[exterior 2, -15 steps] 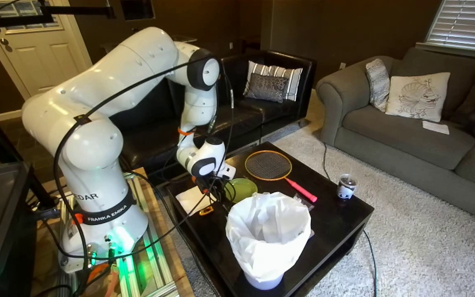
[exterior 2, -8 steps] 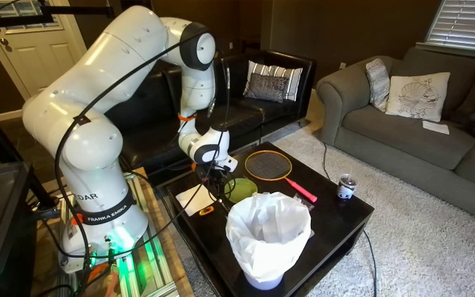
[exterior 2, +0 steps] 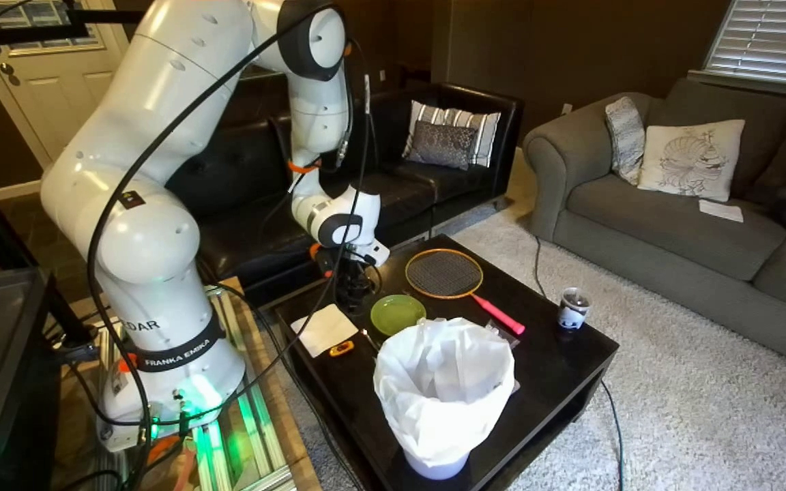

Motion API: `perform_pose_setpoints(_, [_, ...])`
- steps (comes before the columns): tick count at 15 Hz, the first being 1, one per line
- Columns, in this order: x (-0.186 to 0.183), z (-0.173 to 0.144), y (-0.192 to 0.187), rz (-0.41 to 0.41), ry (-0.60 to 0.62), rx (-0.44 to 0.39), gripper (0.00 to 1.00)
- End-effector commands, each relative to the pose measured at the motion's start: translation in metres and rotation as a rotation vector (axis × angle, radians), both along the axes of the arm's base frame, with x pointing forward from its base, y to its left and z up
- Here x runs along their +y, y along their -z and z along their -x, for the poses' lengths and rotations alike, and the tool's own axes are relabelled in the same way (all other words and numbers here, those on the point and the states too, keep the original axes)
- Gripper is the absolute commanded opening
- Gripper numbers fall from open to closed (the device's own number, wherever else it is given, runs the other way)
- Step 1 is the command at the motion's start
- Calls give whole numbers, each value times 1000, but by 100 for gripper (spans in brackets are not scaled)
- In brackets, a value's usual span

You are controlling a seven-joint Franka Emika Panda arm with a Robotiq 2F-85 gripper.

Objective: Turn the small orange object on the table

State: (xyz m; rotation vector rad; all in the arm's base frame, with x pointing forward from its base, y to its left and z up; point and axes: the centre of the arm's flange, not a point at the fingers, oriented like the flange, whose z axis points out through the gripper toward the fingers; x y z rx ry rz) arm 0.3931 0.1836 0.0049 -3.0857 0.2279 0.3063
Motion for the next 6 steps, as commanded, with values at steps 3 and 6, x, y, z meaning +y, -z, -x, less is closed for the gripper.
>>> perform_pose_setpoints(3, [0,2,-13,-7,6,3,100])
perform_pose_setpoints(6, [-2,4,-13,-6,7,7,100])
